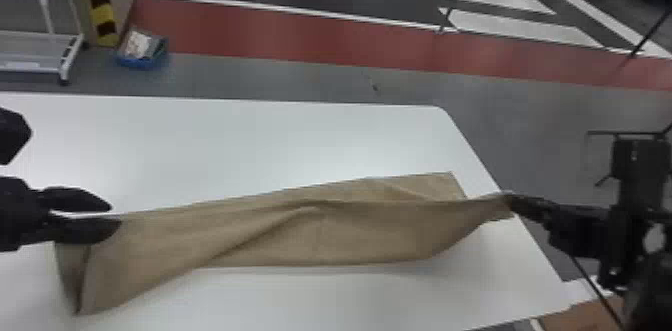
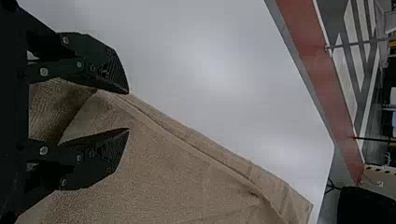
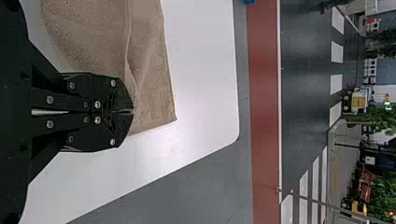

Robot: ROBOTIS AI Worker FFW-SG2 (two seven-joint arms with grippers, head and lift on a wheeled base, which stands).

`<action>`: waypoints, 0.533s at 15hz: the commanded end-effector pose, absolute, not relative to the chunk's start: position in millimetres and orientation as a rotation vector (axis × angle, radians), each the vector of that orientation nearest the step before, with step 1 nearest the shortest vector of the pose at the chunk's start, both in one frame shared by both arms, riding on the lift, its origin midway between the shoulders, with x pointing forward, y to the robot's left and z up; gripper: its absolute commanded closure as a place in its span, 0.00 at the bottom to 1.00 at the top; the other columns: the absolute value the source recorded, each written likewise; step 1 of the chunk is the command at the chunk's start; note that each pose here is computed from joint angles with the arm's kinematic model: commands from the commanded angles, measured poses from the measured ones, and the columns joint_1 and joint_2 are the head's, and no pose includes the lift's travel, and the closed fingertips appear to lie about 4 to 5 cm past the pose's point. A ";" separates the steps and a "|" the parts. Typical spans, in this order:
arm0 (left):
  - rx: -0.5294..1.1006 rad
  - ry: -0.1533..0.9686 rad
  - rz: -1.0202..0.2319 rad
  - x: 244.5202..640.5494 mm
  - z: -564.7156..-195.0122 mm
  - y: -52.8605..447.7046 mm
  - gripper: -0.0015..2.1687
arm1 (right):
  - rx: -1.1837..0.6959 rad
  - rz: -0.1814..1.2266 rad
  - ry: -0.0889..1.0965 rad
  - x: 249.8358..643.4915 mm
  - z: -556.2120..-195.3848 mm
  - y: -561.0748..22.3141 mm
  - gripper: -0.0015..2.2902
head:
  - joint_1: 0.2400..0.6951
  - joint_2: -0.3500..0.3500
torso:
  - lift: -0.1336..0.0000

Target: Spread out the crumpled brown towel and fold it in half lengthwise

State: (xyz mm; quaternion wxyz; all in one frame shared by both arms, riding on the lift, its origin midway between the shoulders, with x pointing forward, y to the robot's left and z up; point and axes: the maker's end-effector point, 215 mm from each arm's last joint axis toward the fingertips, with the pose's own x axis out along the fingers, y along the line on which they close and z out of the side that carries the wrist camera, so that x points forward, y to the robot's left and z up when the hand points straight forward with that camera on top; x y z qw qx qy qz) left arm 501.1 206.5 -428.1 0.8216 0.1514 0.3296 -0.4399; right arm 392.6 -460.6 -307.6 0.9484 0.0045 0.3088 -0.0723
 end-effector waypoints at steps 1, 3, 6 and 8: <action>0.332 0.699 -0.959 495.9 -432.5 200.3 0.38 | 0.009 -0.149 0.628 392.1 -306.9 -461.2 0.52 | 1.00 0.06 | 0.07; 0.330 0.702 -0.961 494.7 -435.1 198.5 0.44 | 0.012 -0.150 0.628 391.2 -306.6 -461.7 0.52 | 1.00 0.05 | 0.07; 0.334 0.697 -0.945 498.0 -437.6 195.3 0.28 | 0.016 -0.149 0.629 390.0 -306.9 -461.8 0.52 | 1.00 0.04 | 0.07; 0.339 0.695 -0.938 499.8 -437.3 195.9 0.27 | 0.020 -0.152 0.627 388.7 -305.6 -463.4 0.52 | 1.00 0.04 | 0.07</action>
